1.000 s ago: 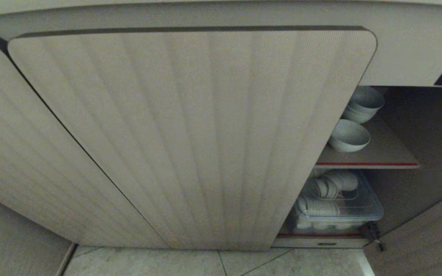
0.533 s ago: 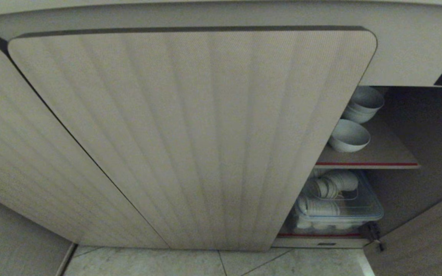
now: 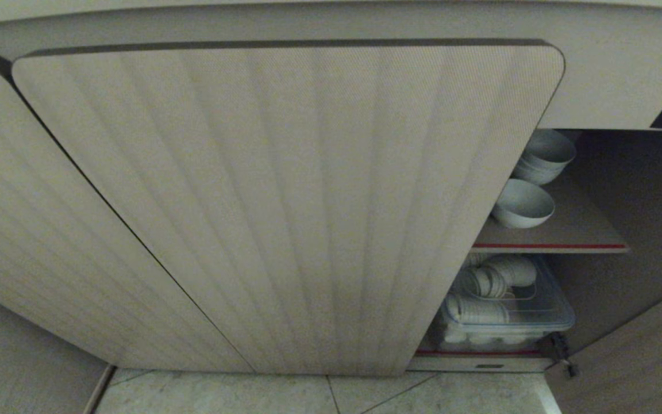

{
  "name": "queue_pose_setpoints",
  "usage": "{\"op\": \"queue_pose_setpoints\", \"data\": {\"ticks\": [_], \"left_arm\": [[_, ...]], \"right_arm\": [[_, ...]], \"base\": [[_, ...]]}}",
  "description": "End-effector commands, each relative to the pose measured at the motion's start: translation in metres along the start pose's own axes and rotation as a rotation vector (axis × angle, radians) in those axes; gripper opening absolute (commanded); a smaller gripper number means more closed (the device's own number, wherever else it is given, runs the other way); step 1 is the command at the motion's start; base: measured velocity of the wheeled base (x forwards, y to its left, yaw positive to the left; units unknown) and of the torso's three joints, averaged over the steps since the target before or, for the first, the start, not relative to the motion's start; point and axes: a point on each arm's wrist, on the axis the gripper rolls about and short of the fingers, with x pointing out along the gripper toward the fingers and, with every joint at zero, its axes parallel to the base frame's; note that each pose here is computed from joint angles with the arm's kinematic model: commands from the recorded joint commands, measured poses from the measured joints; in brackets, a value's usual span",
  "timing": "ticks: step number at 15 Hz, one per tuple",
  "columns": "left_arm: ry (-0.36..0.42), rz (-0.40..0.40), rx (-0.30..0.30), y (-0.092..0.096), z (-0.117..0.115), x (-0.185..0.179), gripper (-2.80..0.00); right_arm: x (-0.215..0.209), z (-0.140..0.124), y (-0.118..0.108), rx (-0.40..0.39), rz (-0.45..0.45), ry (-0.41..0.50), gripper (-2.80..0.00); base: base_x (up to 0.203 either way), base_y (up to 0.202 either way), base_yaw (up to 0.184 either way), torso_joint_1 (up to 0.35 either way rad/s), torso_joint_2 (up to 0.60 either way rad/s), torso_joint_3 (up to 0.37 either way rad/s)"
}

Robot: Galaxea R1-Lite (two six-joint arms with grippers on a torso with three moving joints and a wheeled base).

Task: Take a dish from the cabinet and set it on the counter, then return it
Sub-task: Close the cabinet door

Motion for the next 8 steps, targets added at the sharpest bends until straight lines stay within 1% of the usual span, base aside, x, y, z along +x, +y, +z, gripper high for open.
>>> {"op": "queue_pose_setpoints", "data": {"ticks": [1,3,4,8], "left_arm": [[-0.001,0.0,0.0,0.0,0.0,0.0,-2.8],[-0.001,0.0,0.0,0.0,0.0,0.0,-2.8],[-0.002,0.0,0.0,0.0,0.0002,0.0,-2.8],[-0.001,0.0,0.0,0.0,0.0,0.0,-2.8]], "right_arm": [[0.0001,0.0,0.0,-0.001,0.0,0.001,-2.8],[0.0001,0.0,0.0,-0.001,0.0,0.001,-2.8],[0.0001,0.0,0.0,-0.001,0.0,0.001,-2.8],[0.0001,0.0,0.0,-0.001,0.0,0.001,-2.8]], "base": [[0.0,0.0,0.0,0.0,0.0,0.0],[0.0,0.0,0.0,0.0,0.0,0.0],[-0.089,0.0,0.002,0.003,0.0,0.003],[-0.189,0.0,-0.002,-0.002,0.0,0.001]]}}
